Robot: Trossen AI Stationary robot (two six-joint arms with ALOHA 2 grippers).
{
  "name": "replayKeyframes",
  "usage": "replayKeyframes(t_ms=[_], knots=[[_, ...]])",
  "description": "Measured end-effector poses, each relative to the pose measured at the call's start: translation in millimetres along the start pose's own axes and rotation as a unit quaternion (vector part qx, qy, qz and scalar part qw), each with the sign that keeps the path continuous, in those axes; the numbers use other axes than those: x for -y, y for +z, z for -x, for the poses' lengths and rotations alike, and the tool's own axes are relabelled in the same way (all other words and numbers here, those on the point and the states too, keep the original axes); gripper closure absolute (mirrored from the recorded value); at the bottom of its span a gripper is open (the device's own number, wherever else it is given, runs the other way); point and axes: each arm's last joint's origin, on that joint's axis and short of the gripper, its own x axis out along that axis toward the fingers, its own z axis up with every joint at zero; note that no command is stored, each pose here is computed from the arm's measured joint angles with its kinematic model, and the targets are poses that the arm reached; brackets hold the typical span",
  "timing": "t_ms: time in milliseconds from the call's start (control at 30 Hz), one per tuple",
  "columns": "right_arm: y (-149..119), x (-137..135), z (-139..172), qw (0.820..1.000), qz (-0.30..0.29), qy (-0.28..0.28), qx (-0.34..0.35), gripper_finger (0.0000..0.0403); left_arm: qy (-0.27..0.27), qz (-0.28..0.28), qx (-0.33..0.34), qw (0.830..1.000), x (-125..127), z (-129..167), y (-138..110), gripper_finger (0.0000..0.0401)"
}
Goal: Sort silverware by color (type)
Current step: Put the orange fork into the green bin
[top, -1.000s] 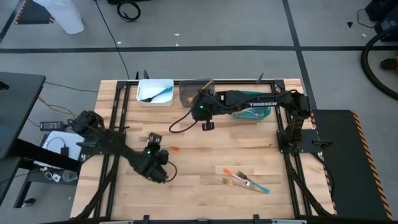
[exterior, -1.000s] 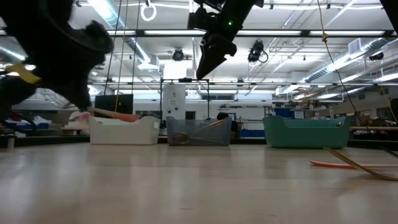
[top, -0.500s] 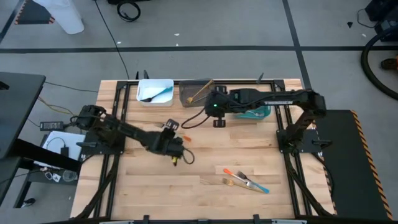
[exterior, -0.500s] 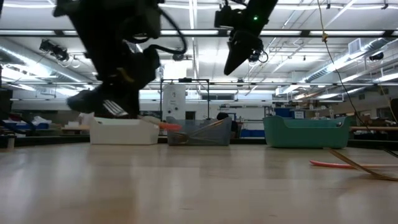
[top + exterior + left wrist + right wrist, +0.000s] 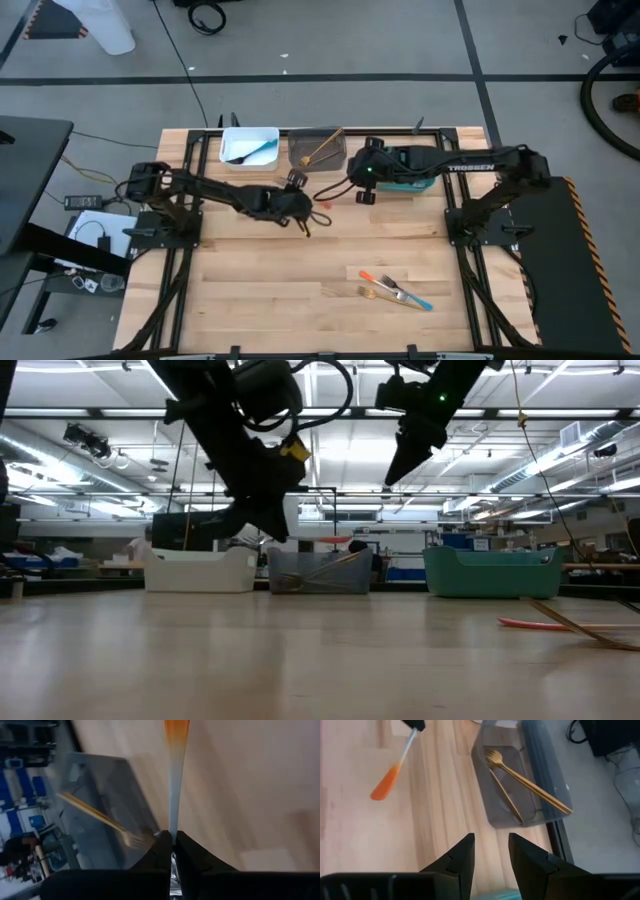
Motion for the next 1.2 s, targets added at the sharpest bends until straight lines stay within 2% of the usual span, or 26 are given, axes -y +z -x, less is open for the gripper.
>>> replayKeyframes(t_ms=[133, 267, 400, 700, 933, 1200], knots=[[-8.7, 1.4, -0.7, 1.0, -0.003, -0.014, -0.005, 0.0273, 0.021, 0.036, 0.009, 0.999, -13.0, -8.1, -3.6, 0.0385], [-9.9, 4.0, -1.2, 0.999, -0.024, 0.023, 0.007, 0.0273, 0.048, 0.059, 0.027, 0.997, -25.3, -13.1, -4.2, 0.0385], [-7.2, 11.0, -3.9, 0.995, -0.067, 0.072, 0.033, 0.0273, 0.079, 0.036, 0.043, 0.995, -35.2, -15.0, -2.8, 0.0385], [-3.1, 26.5, -7.0, 0.981, -0.125, 0.127, 0.072, 0.0283, 0.142, -0.059, 0.064, 0.986, -49.0, -12.6, 3.4, 0.0385], [2.9, 30.3, -12.2, 0.976, -0.147, 0.128, 0.092, 0.029, 0.181, -0.09, 0.074, 0.976, -56.5, -9.3, 7.4, 0.0385], [20.6, 37.1, -23.8, 0.975, -0.155, 0.13, 0.091, 0.0276, 0.206, -0.122, 0.075, 0.968, -61.1, -7.0, 9.4, 0.0385]])
